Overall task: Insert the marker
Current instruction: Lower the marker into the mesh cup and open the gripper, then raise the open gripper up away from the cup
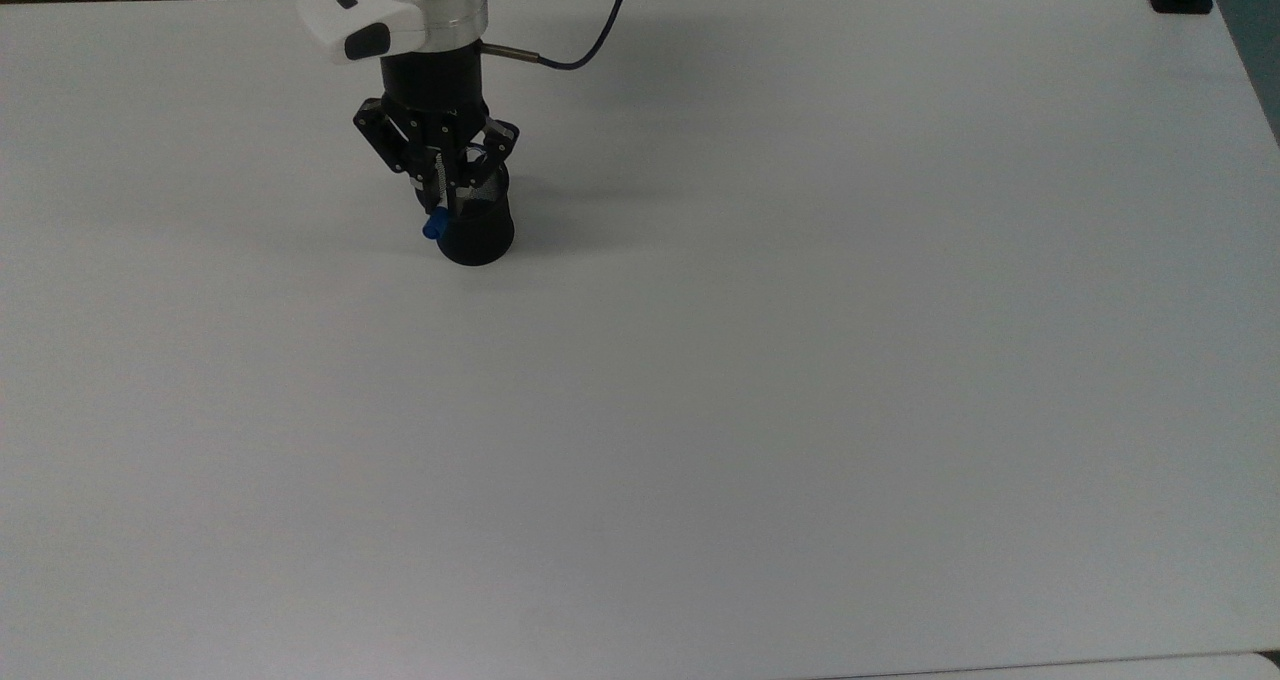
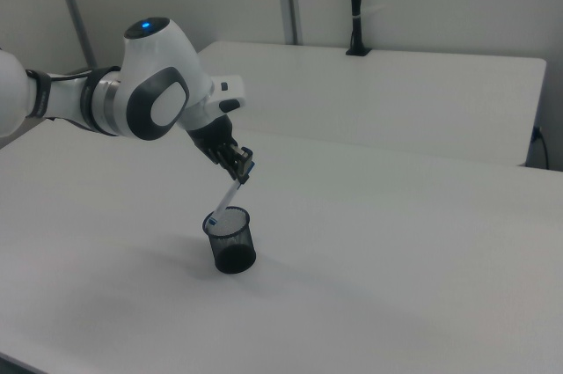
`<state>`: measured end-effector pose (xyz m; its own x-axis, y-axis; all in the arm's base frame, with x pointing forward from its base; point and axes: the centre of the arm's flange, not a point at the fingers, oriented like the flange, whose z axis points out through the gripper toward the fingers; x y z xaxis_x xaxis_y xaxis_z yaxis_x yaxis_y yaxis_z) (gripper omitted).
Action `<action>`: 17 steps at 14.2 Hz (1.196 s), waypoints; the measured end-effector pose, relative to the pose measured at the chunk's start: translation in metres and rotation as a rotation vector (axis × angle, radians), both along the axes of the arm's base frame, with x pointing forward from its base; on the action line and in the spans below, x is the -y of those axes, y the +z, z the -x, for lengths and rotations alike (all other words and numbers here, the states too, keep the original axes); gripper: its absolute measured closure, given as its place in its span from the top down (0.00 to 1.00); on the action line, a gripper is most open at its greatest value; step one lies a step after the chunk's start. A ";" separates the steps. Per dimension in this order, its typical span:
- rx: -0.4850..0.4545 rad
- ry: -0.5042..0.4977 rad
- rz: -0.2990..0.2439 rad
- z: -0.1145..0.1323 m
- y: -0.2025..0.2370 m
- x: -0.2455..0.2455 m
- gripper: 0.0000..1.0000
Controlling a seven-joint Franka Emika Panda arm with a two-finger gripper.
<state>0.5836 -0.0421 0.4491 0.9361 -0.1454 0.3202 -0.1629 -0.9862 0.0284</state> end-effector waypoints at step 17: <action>-0.024 0.021 0.006 0.002 0.014 -0.006 1.00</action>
<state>0.5817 -0.0359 0.4628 0.9464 -0.1237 0.2982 -0.1413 -0.9892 0.0381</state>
